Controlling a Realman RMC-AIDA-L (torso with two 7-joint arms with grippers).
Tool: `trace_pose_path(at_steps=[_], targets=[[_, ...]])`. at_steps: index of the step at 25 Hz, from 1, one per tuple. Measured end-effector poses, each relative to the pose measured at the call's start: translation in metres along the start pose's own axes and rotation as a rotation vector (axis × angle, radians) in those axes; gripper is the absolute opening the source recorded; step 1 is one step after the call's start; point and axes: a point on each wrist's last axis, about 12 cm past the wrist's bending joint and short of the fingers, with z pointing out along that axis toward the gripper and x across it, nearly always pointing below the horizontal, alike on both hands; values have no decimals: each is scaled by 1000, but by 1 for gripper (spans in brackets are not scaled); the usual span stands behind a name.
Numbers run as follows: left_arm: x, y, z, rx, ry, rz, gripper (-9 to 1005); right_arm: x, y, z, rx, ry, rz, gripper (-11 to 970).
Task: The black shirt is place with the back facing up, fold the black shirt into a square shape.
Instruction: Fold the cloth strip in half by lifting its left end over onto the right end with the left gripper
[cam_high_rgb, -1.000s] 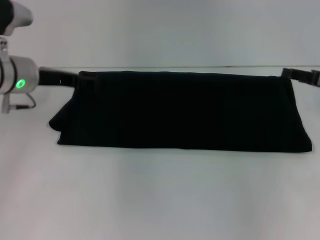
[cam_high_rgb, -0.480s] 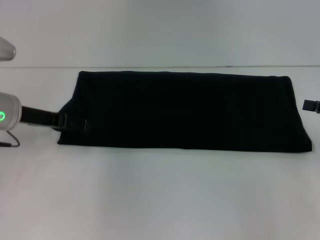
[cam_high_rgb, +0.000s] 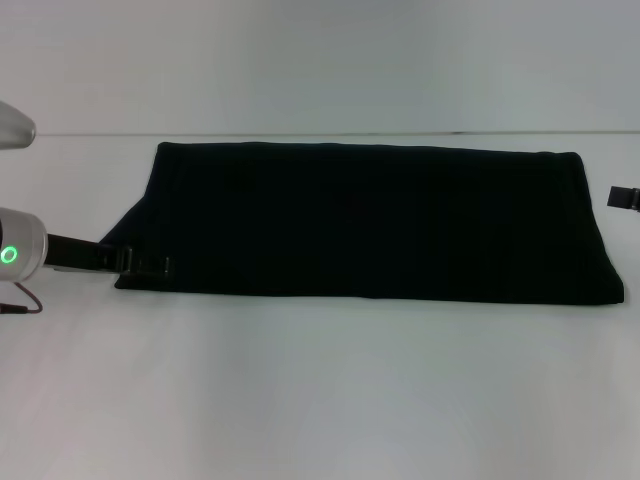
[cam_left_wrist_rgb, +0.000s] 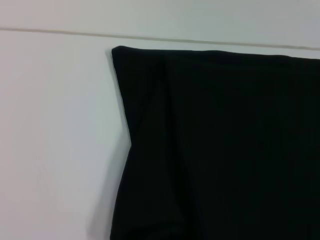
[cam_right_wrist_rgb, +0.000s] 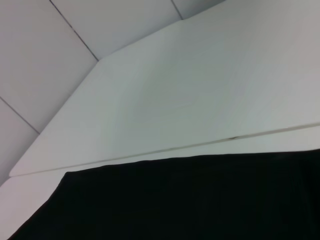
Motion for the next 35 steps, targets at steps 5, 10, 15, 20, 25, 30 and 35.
trace_pose_path(at_steps=[5,10,15,20,25,30,35], targets=[[-1,-2,0,9,-1,14,895,-2,-1,2,14,-4,-5,792],[-1,-2,0,7,4,37,850,-3,0,2,14,-5,0,794],[1,0,0,4,-6,40,753,-4,-2,0,18,-6,-1,786],[2,1,0,3,-6,41,610,-2,-4,-3,28,0,-1,789],[2,1,0,1,-1,46,392,1,-10,-3,80,46,13,785],[2,0,1,1,0,48,169,4,-13,1,140,130,17,785],[2,0,1,4,2,51,-3,7,-7,15,139,185,3,784]])
